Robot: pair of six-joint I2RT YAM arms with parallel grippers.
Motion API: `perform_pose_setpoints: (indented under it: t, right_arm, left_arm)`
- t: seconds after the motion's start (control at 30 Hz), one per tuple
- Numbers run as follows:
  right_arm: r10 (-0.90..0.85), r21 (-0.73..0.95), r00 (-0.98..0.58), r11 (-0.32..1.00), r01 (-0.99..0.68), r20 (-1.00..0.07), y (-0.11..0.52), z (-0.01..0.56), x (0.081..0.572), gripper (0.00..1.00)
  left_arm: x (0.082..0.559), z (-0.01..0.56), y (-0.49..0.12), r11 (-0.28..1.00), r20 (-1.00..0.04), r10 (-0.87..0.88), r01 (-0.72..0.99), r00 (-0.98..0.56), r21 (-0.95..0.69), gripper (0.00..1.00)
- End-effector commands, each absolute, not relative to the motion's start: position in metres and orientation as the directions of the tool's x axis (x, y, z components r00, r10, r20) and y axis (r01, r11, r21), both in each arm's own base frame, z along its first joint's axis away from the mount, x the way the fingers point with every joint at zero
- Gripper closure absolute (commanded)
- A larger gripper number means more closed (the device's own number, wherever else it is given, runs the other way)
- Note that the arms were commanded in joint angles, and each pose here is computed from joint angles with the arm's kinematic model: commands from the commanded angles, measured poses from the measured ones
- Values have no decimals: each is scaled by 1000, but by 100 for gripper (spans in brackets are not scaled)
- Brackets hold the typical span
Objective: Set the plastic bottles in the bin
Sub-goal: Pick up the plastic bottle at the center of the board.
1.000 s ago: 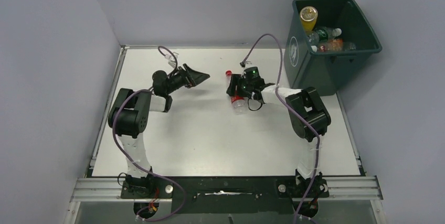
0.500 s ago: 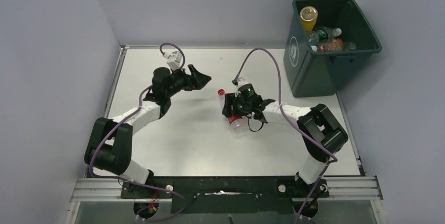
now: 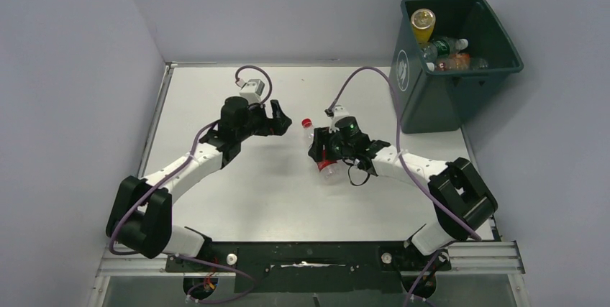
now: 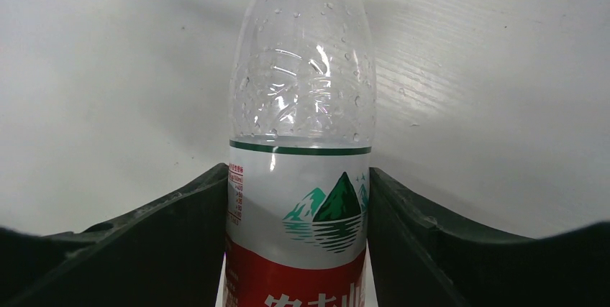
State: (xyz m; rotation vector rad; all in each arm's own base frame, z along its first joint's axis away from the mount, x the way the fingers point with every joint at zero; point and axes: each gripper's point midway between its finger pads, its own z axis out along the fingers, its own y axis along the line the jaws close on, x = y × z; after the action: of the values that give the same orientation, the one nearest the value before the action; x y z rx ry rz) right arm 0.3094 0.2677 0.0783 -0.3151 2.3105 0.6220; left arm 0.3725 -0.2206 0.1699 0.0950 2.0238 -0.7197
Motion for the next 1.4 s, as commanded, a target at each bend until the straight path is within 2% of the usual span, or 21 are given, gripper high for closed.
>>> perform_pose_setpoints:
  t: [0.0, 0.5, 0.77, 1.27, 1.37]
  right_arm:
    - [-14, 346, -660, 843, -412, -751, 267, 108, 313, 39]
    - [8, 316, -574, 842, -438, -818, 260, 169, 317, 39]
    - [41, 267, -455, 855, -445, -889, 237, 252, 351, 39]
    - [151, 192, -148, 930, -314, -977, 129, 428, 417, 38]
    - [180, 202, -104, 941, -272, -978, 98, 449, 426, 38]
  left_arm:
    - [381, 213, -215, 867, -878, -185, 348, -441, -357, 11]
    - [379, 247, -212, 921, -929, -105, 317, -355, -226, 11]
    - [380, 251, -217, 912, -930, -110, 336, -351, -235, 11]
    - [372, 254, -215, 902, -934, -128, 352, -335, -250, 11]
    - [372, 254, -214, 902, -934, -130, 352, -333, -251, 11]
